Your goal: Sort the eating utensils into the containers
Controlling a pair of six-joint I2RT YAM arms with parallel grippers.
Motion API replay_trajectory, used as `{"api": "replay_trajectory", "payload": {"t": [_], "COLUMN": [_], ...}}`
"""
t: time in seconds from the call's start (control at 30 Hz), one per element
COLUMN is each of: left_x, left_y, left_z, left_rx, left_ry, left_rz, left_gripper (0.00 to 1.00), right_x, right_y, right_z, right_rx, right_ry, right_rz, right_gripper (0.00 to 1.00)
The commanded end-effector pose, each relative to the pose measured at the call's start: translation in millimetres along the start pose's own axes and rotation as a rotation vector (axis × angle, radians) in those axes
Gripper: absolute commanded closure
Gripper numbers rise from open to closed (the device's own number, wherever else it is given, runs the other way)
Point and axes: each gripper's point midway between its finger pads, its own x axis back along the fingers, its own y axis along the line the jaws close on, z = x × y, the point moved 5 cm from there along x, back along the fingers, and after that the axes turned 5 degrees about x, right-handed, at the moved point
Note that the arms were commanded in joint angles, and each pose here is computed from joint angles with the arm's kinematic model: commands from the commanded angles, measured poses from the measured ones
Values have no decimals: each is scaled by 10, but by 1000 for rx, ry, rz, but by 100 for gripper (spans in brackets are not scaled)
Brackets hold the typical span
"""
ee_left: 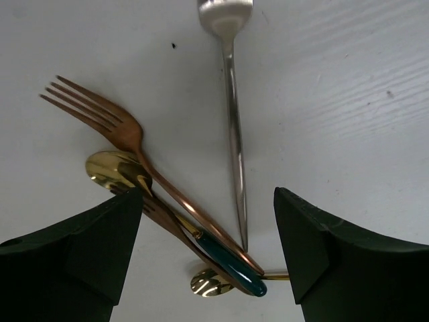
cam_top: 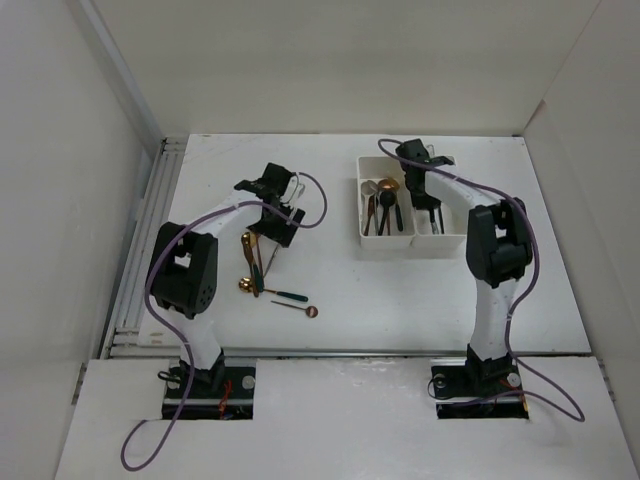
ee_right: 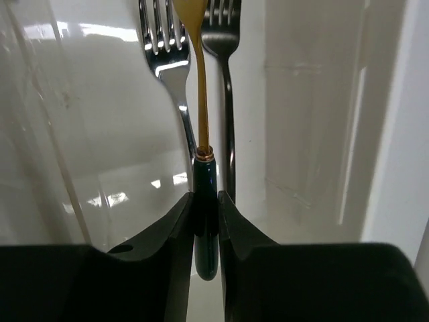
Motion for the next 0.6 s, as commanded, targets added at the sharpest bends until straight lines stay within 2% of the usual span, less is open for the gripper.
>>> {"api": "replay_trajectory", "payload": {"t": [0.0,0.13,0.23,0.27,0.37,0.57], "left_x": [-47,-177,-319,-356,-458,-588], "left_y": [44,-23,-66,-69,-97,-169], "left_z": [130,165,132,132,102,55], "left_rx": [-64,-72,-63,-63,-54,-44], "left_ry": [51,53,61,63,72,89], "left_rz": [-16,32,53,53,66,110], "left_gripper": [24,25,27,27,31,53], "right_x": [127,122,208,261,301,602], "right_y": [-148,-165,-216,-246,-280,-463], "right_z": [-120,-96,-113,-153,-187,-300], "right_rx": [-18,-21,-33,-47,-59,-147], "right_ry": [-15,-4,-22,-44,-62,-132], "right_rz": [77,96,94,93,102,79], "right_gripper": [75,61,60,55,55,55]}}
